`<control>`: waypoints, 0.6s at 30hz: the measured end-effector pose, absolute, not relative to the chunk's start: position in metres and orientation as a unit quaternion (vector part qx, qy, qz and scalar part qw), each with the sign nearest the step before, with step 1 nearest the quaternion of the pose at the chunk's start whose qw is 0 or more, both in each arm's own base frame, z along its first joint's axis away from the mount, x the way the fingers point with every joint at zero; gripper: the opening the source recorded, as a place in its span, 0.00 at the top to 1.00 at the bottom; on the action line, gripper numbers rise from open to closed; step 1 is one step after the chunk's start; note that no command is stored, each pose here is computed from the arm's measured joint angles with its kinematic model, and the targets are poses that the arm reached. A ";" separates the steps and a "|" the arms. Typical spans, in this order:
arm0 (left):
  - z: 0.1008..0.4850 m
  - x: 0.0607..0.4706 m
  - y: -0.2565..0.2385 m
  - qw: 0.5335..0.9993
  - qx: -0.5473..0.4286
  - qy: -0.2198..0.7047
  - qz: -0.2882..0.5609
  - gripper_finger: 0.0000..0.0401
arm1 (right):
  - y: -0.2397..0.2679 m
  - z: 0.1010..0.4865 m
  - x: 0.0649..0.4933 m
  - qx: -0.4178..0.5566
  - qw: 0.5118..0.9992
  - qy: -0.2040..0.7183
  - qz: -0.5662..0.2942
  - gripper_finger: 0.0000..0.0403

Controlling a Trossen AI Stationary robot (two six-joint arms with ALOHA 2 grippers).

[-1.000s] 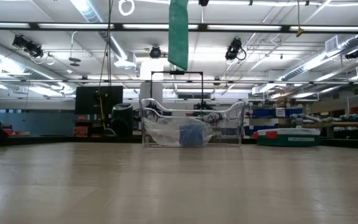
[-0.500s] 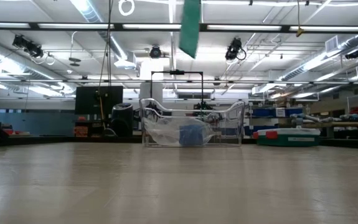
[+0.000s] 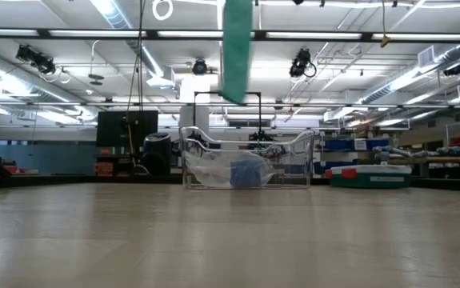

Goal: Roll bandage
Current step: Roll the sky blue bandage

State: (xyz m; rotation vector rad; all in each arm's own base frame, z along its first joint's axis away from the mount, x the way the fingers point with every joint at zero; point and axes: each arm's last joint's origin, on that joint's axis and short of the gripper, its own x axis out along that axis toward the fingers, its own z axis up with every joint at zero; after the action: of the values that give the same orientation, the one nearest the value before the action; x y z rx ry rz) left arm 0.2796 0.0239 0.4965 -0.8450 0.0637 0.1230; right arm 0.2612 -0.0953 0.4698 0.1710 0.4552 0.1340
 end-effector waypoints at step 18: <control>0.497 0.280 0.022 0.883 -0.467 0.038 0.036 0.95 | -0.038 0.518 0.262 -0.084 0.995 0.039 0.033 0.45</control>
State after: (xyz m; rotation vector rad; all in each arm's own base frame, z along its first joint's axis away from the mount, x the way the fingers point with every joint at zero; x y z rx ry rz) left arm 0.2798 0.0225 0.4970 -0.9731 0.0782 0.0752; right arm 0.2625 -0.0383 0.5178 -0.1680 0.0791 0.0668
